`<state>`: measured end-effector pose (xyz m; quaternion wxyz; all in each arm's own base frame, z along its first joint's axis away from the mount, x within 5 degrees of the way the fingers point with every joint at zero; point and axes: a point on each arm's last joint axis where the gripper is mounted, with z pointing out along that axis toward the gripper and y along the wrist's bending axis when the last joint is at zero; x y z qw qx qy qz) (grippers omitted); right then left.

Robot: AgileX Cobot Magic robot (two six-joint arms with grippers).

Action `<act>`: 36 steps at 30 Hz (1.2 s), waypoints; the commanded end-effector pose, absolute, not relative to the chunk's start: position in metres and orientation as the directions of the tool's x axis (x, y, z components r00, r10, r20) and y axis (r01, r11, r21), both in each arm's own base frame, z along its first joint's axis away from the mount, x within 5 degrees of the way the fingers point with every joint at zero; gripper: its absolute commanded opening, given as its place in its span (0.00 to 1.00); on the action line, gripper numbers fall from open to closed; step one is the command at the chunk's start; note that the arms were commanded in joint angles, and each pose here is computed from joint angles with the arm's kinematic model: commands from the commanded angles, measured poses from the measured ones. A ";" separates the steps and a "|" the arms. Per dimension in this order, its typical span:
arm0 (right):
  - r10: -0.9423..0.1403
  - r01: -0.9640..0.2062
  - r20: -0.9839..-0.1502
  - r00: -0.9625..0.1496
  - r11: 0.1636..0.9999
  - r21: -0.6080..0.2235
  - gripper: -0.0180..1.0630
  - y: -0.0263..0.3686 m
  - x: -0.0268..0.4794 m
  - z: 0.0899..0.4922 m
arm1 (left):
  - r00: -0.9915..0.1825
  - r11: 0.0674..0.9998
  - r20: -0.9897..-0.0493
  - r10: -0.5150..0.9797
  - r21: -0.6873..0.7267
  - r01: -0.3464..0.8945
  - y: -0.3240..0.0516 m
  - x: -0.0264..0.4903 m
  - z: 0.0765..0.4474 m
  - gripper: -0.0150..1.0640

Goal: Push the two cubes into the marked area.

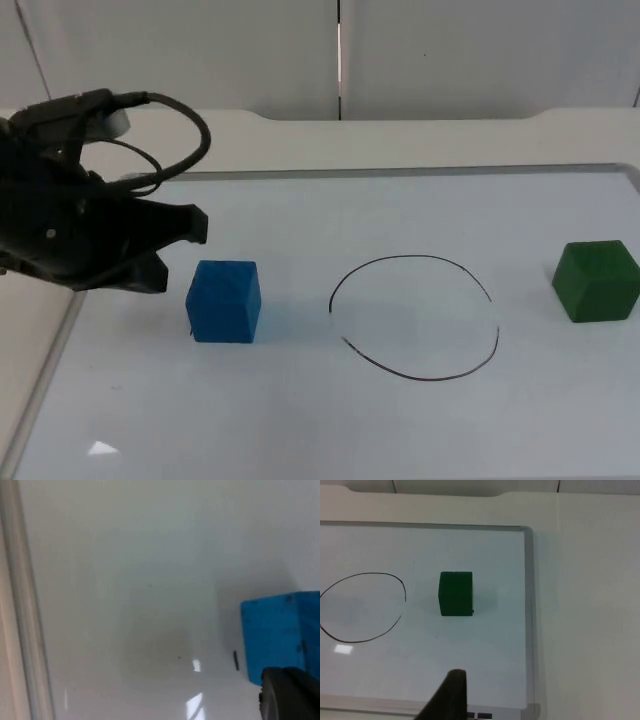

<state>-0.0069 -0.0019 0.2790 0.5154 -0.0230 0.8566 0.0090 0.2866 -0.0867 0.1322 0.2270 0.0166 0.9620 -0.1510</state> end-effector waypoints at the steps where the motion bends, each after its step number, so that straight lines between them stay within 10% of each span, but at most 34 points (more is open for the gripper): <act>1: -0.021 -0.039 -0.889 -0.457 0.999 -0.004 0.99 -0.002 -0.007 0.280 | -0.907 0.958 -0.420 -0.028 -0.270 0.096 -0.085 0.292 0.120 0.01; 36: -0.021 -0.039 -0.889 -0.457 0.999 -0.004 0.99 -0.002 -0.007 0.280 | -0.918 0.959 -0.396 0.019 -0.253 0.129 -0.119 0.301 0.094 0.01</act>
